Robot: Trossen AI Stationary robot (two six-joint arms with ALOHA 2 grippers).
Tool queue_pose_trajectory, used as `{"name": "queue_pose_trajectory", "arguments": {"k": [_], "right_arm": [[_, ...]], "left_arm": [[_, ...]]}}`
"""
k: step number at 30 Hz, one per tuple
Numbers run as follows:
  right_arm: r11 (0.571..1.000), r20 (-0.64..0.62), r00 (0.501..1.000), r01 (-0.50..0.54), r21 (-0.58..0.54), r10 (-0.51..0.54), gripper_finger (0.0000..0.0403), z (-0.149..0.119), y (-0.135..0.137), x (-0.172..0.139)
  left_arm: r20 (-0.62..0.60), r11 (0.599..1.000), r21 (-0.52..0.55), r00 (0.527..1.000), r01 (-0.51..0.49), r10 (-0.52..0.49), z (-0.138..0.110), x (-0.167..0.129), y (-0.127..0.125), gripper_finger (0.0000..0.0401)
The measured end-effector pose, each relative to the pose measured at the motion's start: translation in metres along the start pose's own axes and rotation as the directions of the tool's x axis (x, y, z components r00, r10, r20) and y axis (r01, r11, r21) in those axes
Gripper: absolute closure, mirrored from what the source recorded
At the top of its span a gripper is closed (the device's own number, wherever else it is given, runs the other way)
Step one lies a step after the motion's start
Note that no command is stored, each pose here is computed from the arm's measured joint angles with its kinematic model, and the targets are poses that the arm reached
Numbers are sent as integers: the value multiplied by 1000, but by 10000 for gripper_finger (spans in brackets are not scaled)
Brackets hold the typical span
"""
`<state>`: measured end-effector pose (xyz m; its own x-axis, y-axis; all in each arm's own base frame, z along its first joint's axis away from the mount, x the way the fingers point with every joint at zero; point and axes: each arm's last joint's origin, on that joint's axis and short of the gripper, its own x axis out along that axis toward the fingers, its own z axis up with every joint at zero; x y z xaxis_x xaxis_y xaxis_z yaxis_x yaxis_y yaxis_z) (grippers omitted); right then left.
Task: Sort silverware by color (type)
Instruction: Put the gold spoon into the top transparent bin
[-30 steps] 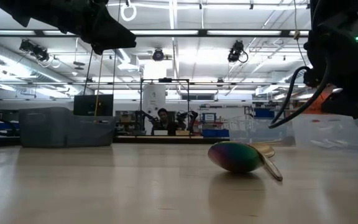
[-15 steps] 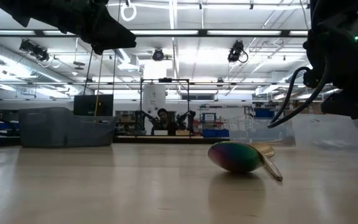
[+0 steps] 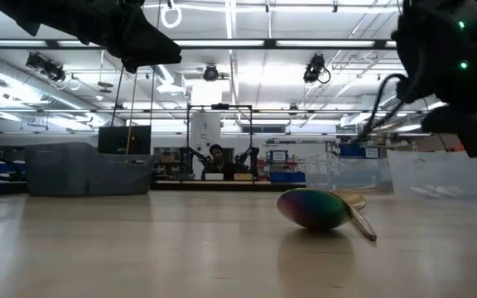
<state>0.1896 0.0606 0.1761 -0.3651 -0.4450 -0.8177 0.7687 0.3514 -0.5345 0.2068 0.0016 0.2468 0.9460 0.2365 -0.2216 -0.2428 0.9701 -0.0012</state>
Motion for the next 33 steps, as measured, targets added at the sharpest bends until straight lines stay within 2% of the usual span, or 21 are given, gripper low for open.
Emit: {"name": "queue_pose_trajectory", "arguments": {"k": [10, 17, 20, 33], "right_arm": [[978, 99, 973, -201, -65, 206, 279, 17, 12, -44], [904, 149, 896, -394, -167, 418, 279, 23, 32, -59], [870, 151, 861, -460, -175, 485, 279, 24, 38, -63], [787, 147, 774, -599, -145, 616, 279, 26, 54, -70]], "left_arm": [[0, 1000, -2, 1000, 0, 0, 0, 0, 0, 248], [0, 1000, -2, 1000, 0, 0, 0, 0, 0, 248], [1, 1000, -2, 1000, 0, 0, 0, 0, 0, 248], [1, 1000, -3, 1000, 0, 0, 0, 0, 0, 248]]}}
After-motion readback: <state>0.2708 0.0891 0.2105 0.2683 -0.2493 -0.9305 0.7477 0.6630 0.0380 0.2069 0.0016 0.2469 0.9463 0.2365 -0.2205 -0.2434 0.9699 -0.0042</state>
